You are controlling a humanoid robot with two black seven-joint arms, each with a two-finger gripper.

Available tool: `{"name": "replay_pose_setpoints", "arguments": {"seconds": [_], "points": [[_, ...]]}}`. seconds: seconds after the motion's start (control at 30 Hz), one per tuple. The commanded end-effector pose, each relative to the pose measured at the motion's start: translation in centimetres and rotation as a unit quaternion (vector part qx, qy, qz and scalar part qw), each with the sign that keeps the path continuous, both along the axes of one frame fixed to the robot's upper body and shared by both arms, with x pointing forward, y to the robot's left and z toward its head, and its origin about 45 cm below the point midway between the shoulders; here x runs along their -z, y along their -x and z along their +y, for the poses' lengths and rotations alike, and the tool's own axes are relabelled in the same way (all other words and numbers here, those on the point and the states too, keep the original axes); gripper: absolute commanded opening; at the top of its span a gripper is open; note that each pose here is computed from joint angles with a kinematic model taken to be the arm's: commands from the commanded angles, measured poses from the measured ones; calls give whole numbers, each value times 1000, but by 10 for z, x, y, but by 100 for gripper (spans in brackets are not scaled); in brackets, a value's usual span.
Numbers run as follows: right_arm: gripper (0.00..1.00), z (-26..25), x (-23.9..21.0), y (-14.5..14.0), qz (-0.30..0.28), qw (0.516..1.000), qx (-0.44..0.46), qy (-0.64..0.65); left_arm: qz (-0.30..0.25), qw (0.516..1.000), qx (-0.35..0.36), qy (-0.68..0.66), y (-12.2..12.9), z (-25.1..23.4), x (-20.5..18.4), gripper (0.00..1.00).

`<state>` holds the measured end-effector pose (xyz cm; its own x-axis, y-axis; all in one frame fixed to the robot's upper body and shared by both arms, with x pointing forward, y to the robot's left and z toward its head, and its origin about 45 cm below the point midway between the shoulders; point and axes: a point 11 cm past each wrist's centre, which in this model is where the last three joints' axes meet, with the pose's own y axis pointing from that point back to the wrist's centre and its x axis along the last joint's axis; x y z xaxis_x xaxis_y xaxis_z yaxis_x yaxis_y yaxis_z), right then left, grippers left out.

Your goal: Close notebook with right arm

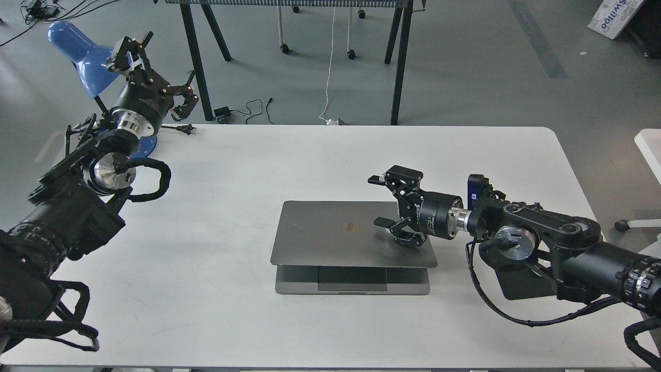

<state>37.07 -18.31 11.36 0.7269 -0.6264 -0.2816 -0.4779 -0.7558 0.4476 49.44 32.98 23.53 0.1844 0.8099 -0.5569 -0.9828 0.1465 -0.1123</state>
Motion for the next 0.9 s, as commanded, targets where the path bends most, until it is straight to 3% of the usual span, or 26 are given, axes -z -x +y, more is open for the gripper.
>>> {"name": "replay_pose_setpoints", "arguments": {"seconds": [0.0,0.27,0.47,0.67,0.87], "points": [[100,-5,19,14,7,1000,-12,27,0,1000,0,0,0,0,0,100],[100,-7,42,30,18,999,-5,51,0,1000,0,0,0,0,0,100],[100,-3,30,22,6,999,1,37,0,1000,0,0,0,0,0,100],[100,-27,-11,-16,-41,997,64,-7,0,1000,0,0,0,0,0,100],[100,-55,-86,-62,-115,977,149,-105,0,1000,0,0,0,0,0,100]]}}
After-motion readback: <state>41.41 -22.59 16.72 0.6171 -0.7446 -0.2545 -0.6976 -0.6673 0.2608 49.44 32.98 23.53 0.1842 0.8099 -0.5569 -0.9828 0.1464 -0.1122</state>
